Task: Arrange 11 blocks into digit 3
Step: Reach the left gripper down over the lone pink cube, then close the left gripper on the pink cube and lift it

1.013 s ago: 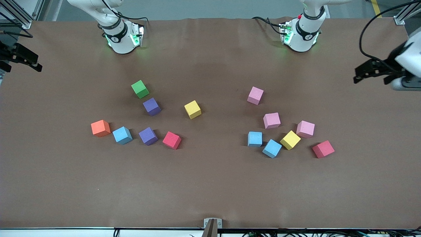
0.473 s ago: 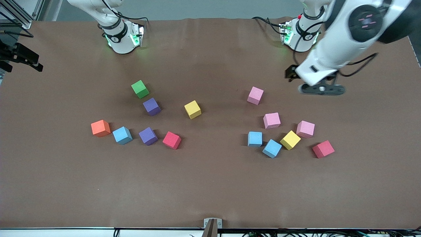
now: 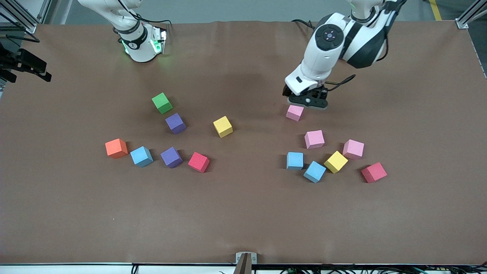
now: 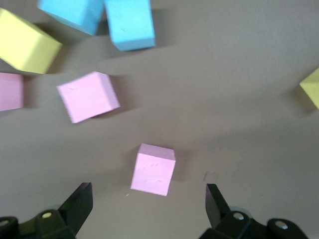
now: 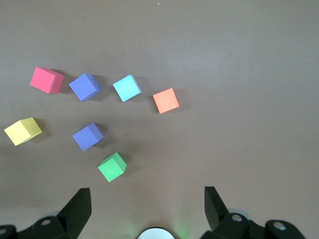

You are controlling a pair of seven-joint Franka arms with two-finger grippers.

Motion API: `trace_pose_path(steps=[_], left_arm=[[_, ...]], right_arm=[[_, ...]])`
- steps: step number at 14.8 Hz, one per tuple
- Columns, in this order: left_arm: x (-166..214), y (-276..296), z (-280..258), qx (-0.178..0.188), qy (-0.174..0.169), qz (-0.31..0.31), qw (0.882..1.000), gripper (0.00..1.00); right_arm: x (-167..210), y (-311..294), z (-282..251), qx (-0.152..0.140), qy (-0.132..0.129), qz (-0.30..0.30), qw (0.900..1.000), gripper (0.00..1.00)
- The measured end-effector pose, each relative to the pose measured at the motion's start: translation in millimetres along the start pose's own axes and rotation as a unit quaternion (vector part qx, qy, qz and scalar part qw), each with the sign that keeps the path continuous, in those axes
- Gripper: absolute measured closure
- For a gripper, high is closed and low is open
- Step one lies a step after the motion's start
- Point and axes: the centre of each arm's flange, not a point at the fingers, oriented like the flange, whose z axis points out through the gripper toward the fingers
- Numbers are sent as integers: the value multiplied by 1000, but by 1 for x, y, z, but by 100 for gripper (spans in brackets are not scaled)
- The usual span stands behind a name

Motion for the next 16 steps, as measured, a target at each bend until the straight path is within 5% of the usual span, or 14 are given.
trace_pose_path(steps=[16], left_arm=[[-48,-2,120,-9,2,96,995,3]], right_arm=[[0,-2,0,0,-1,2,1000,0]])
